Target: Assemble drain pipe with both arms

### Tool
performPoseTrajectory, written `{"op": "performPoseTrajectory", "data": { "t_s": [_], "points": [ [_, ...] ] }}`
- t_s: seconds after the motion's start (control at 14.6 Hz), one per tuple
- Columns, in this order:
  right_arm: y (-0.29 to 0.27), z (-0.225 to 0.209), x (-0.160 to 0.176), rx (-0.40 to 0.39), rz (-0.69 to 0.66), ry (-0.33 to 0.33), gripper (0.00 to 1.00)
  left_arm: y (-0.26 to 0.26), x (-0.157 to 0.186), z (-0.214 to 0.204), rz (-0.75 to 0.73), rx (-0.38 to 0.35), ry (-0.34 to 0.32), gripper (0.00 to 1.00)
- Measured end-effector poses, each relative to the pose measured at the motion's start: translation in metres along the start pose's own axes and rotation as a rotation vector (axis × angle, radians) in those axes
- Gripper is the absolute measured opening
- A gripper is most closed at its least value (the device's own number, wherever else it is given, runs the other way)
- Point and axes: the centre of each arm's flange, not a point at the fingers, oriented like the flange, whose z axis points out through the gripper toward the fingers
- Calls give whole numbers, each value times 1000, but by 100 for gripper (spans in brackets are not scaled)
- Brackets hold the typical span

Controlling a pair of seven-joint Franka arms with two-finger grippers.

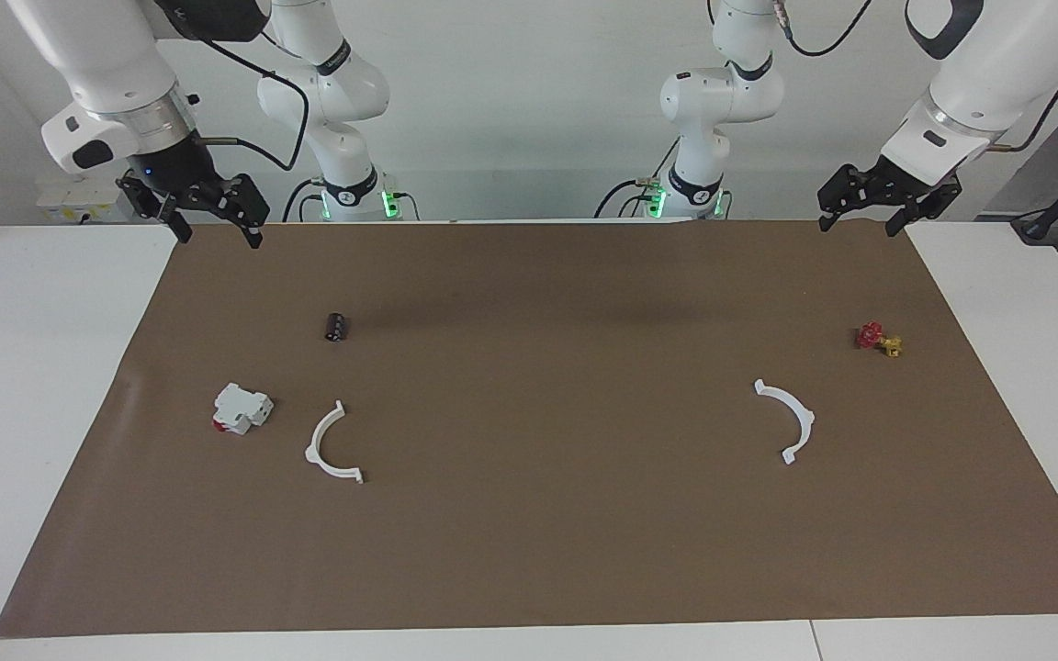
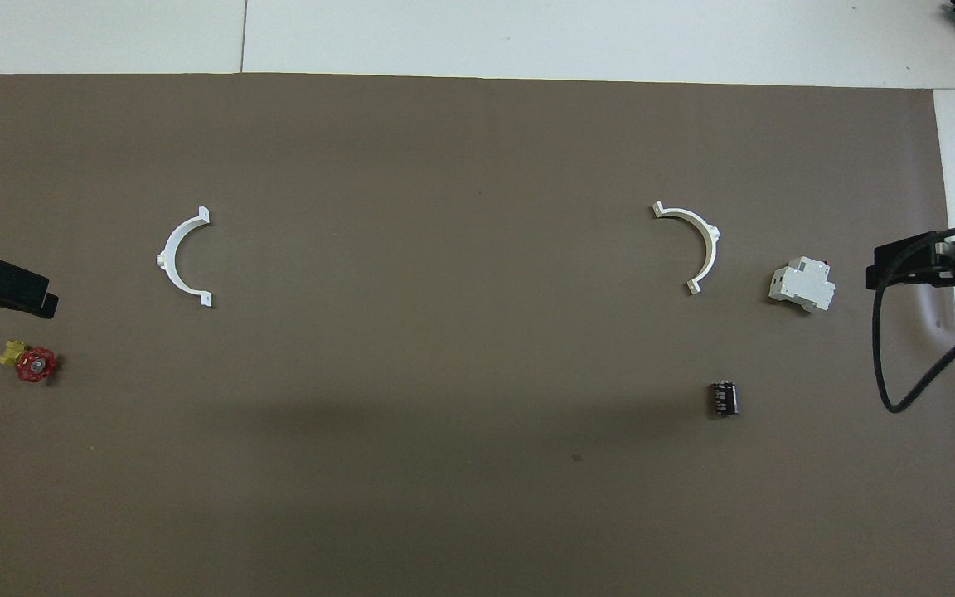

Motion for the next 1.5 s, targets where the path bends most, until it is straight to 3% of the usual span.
{"op": "performPoseTrajectory", "data": {
  "t_s": [1.16,1.5],
  "points": [
    [-4,10,2,-1,-8,8,100,0,0,0,0,0,0,100],
    [-37,49,26,9,-61,95,100,0,0,0,0,0,0,100]
  ]
}}
